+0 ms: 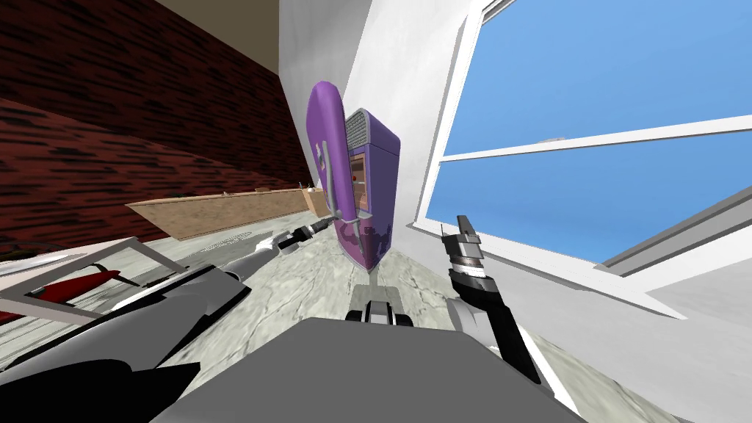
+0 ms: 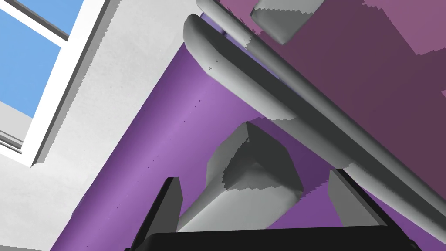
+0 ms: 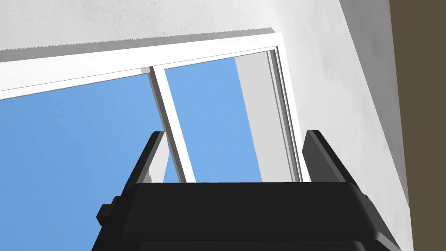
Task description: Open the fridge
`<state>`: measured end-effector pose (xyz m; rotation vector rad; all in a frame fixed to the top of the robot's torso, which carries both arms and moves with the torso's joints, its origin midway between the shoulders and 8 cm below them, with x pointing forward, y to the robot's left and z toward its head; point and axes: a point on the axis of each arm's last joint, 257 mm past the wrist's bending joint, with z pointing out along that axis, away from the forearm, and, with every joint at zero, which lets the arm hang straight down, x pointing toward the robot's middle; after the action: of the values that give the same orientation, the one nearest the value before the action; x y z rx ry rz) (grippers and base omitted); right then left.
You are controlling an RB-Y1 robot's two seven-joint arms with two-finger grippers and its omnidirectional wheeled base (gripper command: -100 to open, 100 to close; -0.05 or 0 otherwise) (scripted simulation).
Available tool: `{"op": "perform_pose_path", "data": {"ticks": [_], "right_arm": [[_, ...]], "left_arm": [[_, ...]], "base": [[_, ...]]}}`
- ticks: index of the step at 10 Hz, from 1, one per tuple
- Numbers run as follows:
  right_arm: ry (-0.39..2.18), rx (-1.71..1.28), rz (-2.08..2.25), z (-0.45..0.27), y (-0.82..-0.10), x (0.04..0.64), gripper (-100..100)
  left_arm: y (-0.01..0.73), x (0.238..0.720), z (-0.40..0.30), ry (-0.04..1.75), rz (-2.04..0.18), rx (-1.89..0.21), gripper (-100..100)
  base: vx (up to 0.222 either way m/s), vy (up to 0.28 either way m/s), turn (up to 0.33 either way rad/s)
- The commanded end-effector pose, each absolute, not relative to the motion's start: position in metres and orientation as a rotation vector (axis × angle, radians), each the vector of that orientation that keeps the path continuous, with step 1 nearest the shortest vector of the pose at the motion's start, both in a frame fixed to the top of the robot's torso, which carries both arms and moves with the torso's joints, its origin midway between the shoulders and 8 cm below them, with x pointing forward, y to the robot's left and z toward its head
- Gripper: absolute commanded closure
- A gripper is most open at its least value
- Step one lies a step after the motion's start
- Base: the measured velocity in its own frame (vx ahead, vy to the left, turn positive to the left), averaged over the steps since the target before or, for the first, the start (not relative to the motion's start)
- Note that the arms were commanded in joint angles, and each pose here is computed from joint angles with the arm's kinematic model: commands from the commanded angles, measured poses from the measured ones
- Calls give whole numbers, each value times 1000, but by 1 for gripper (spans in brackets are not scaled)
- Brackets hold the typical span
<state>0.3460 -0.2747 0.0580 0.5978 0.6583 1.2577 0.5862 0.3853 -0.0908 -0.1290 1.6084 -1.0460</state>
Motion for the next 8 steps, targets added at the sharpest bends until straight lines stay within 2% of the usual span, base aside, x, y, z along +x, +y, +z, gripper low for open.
{"op": "perform_pose_path", "data": {"ticks": [1,2,3,6,8], "right_arm": [[658,598,1258,58,-275,346,0],[659,598,1258,58,-275,346,0],[658,598,1258,58,-275,346,0],[659,597,1257,58,-275,346,0],[659,597,1257,58,-275,346,0]], "left_arm": [[392,589,-82,1612,-1032,-135,-100],[389,586,-86,1611,-1037,-131,-100],[390,586,-86,1611,-1037,-133,100],[361,570,-83,1631,-1121,-35,100],[343,557,-80,1641,-1180,32,100]], "base": [[78,-79,-62],[50,-47,-11],[5,-8,3],[-50,275,33],[-54,385,50]]}}
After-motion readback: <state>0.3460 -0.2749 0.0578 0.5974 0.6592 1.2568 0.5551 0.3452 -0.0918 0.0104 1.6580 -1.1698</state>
